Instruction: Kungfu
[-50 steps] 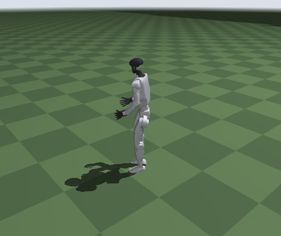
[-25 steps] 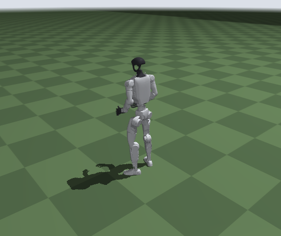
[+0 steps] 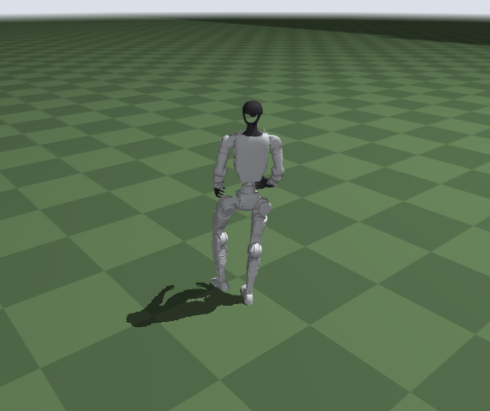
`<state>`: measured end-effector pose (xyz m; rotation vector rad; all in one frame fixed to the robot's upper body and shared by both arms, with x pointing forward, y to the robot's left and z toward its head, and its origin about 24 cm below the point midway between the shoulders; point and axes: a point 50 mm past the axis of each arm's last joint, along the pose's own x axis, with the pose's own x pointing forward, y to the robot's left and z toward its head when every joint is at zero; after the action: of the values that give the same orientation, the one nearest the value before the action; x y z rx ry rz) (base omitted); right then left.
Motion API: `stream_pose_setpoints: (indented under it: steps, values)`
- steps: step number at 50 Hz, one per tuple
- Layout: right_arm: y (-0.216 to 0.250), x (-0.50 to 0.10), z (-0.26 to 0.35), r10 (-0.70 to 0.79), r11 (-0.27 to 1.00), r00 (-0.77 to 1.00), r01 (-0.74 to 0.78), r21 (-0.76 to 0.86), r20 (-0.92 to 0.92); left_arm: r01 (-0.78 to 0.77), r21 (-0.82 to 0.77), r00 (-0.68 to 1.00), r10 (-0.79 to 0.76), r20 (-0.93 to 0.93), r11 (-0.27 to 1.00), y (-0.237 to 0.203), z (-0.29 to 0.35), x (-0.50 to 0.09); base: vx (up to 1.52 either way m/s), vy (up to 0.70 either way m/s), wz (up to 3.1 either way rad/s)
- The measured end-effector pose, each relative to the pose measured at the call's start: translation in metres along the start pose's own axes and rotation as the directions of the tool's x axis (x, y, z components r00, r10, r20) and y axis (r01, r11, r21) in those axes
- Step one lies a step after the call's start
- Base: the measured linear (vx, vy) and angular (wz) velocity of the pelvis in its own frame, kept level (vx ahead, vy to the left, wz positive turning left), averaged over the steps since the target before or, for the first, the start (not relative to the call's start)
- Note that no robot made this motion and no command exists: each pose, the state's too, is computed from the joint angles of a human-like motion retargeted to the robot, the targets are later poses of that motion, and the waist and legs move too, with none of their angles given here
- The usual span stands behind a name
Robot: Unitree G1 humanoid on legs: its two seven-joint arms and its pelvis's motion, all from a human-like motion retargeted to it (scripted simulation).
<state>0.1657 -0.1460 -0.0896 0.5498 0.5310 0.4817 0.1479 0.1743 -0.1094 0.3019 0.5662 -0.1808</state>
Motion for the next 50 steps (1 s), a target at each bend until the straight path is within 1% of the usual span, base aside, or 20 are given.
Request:
stream_pose_setpoints:
  steps: [4,10,17,20,22,25,28,30,33,35,37,38,40,43,45,47,50]
  values:
    - [0.004,0.004,-0.002,0.02,1.0,1.0,-0.02,-0.004,-0.017,0.001,-0.007,1.0,-0.002,-0.02,1.0,-0.001,-0.006,-0.007,0.26,-0.24,-1.59]
    - [0.013,0.01,-0.014,0.019,0.997,1.0,-0.02,0.08,0.006,0.016,-0.099,0.999,-0.02,-0.044,0.995,-0.007,-0.012,-0.012,0.43,-0.33,-1.0]
    - [0.016,0.008,-0.026,-0.021,0.991,1.0,0.02,0.133,0.003,-0.022,-0.054,0.998,0.019,-0.055,0.998,0.001,-0.013,-0.011,0.58,-0.38,-0.52]
    - [0.02,0.006,-0.039,-0.027,0.981,1.0,0.029,0.194,-0.013,-0.008,-0.103,0.996,-0.002,-0.094,0.995,-0.003,-0.023,-0.015,0.81,-0.49,-0.34]
    - [0.024,0.003,-0.053,-0.025,0.969,0.998,0.038,0.244,-0.056,0.015,-0.155,0.99,-0.036,-0.138,0.988,-0.004,-0.034,-0.019,0.63,-0.68,0.01]
    - [0.025,0.006,-0.057,-0.02,0.958,0.997,0.042,0.284,-0.077,0.08,-0.184,0.981,-0.11,-0.158,0.98,0.007,-0.036,-0.015,0.13,-1.22,-0.49]
    - [0.017,0.011,-0.038,-0.015,0.963,0.999,0.026,0.269,-0.044,0.208,-0.105,0.965,-0.222,-0.141,0.972,0.018,-0.025,-0.01,0.28,-0.55,-0.82]
    - [0.011,0.01,-0.027,0.005,0.975,0.999,0.004,0.222,-0.036,0.299,-0.036,0.937,-0.301,-0.178,0.954,0.023,-0.024,-0.012,0.79,0.42,-0.47]
    - [0.0,-0.002,-0.03,0.013,0.995,0.996,-0.004,0.103,-0.092,0.381,0.044,0.897,-0.357,-0.261,0.924,0.031,-0.03,-0.021,0.9,0.62,0.37]
    - [-0.013,-0.015,-0.035,-0.046,0.999,0.988,0.047,0.005,-0.146,0.402,0.092,0.883,-0.359,-0.301,0.911,0.037,-0.034,-0.026,0.61,0.34,1.39]
    - [-0.027,-0.027,-0.045,-0.169,0.985,0.963,0.157,-0.073,-0.21,0.376,0.127,0.886,-0.316,-0.338,0.918,0.047,-0.04,-0.031,0.39,-0.01,1.34]
    - [-0.033,-0.033,-0.052,-0.251,0.967,0.936,0.235,-0.094,-0.247,0.353,0.134,0.889,-0.287,-0.357,0.926,0.052,-0.044,-0.033,0.35,-0.11,1.31]
    - [-0.042,-0.047,-0.073,-0.423,0.904,0.844,0.418,-0.09,-0.33,0.312,0.129,0.884,-0.238,-0.401,0.941,0.062,-0.054,-0.037,0.47,-0.2,1.45]
    - [-0.052,-0.074,-0.096,-0.588,0.767,0.713,0.641,0.016,-0.381,0.319,0.101,0.83,-0.226,-0.51,0.942,0.069,-0.072,-0.044,0.3,-0.17,1.93]
    - [-0.056,-0.094,-0.107,-0.652,0.669,0.645,0.737,0.097,-0.399,0.344,0.081,0.772,-0.232,-0.592,0.935,0.072,-0.081,-0.046,0.21,-0.21,2.4]
    - [-0.057,-0.117,-0.122,-0.683,0.584,0.568,0.802,0.124,-0.459,0.353,0.066,0.728,-0.23,-0.646,0.933,0.073,-0.085,-0.045,0.18,-0.27,2.58]
    - [-0.051,-0.15,-0.143,-0.687,0.505,0.436,0.862,0.05,-0.581,0.323,0.051,0.713,-0.208,-0.669,0.945,0.071,-0.089,-0.042,0.1,-0.34,2.34]
